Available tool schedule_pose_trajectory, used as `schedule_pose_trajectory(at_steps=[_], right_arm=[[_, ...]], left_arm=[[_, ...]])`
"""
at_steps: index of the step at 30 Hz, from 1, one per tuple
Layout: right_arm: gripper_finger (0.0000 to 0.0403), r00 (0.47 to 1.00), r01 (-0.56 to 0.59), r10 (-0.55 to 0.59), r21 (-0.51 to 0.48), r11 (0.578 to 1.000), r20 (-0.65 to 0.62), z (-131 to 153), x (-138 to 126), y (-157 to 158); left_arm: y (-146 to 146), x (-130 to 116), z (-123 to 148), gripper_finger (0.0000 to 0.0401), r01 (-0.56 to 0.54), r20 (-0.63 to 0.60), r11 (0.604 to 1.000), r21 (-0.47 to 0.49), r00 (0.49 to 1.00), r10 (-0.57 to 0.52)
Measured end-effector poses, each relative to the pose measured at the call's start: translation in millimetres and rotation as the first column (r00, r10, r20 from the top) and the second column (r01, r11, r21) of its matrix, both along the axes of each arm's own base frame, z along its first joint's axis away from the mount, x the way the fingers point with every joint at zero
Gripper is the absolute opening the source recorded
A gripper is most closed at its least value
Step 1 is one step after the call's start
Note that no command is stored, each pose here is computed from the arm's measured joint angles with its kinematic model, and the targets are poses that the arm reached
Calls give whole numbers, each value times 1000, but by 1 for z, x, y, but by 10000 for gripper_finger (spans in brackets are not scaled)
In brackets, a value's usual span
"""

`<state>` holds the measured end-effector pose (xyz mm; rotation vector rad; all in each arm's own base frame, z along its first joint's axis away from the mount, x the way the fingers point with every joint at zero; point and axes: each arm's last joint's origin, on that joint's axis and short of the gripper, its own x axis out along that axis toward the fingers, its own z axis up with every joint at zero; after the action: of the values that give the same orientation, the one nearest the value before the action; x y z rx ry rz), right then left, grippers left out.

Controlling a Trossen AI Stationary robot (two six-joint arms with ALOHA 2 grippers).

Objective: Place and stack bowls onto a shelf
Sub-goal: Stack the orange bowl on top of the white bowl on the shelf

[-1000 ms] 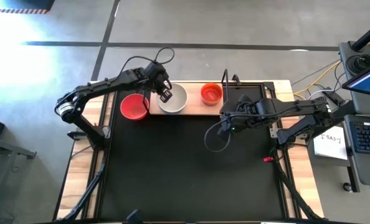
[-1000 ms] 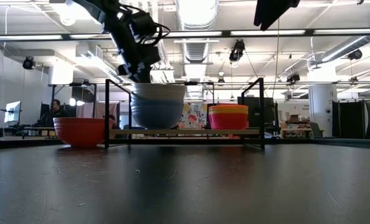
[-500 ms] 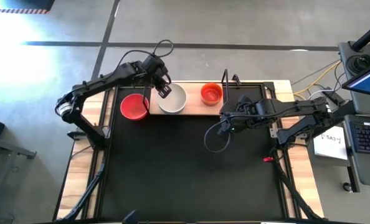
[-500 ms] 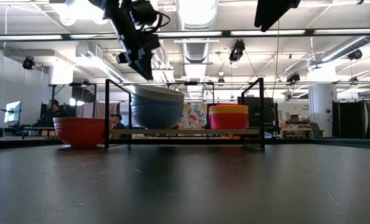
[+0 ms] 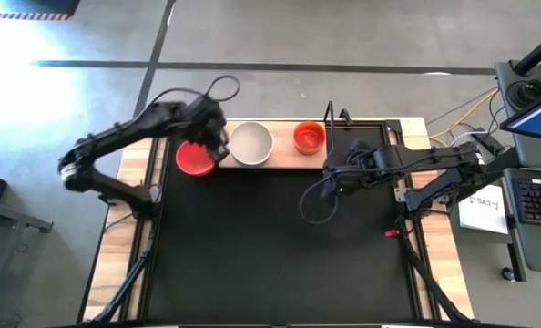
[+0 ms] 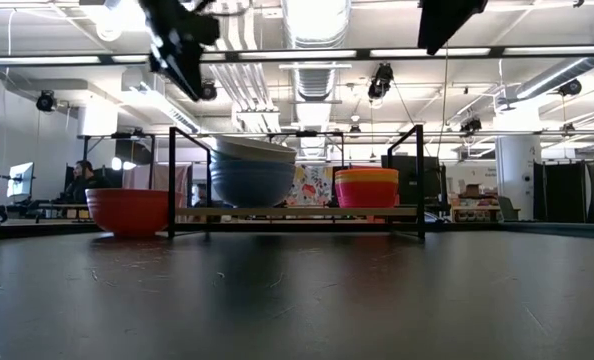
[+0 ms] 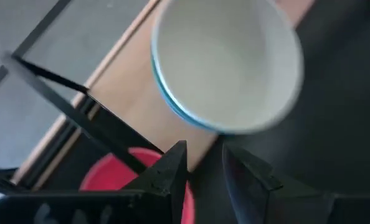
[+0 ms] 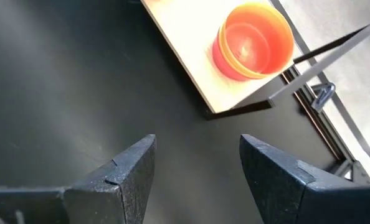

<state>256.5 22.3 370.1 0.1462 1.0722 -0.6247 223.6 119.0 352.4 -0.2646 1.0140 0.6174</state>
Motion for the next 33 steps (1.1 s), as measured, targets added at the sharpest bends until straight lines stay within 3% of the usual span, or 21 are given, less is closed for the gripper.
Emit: schedule_pose_trajectory(at_steps=[7,14,20,26,29,33], right_arm=[[219,1000,-13,13,-8,1000,-27,-3,-1,0],[219,999,-17,17,-9,1000,-29,-3,-1,0],[219,1000,-9,9,-6,1000,-24,-3,-1,0],[219,1000,14,-14,2,1000,-13,-3,-1,0],[219,1000,15,-15,2,1000,-13,-3,-1,0],[219,1000,17,-17,3,1000,-12,-3,-1,0]], left_arm=[[-47,-40,-28,86,-45,11,995,-92,999,46],[-64,-58,-83,86,-27,-135,989,-144,991,7],[-60,-54,-109,86,1,-184,998,-63,983,-13],[-56,-45,-129,86,23,-253,999,-42,967,-33],[-50,-40,-138,86,2,-291,1000,18,957,3],[-43,-36,-149,86,19,-310,1000,-20,951,-24]])
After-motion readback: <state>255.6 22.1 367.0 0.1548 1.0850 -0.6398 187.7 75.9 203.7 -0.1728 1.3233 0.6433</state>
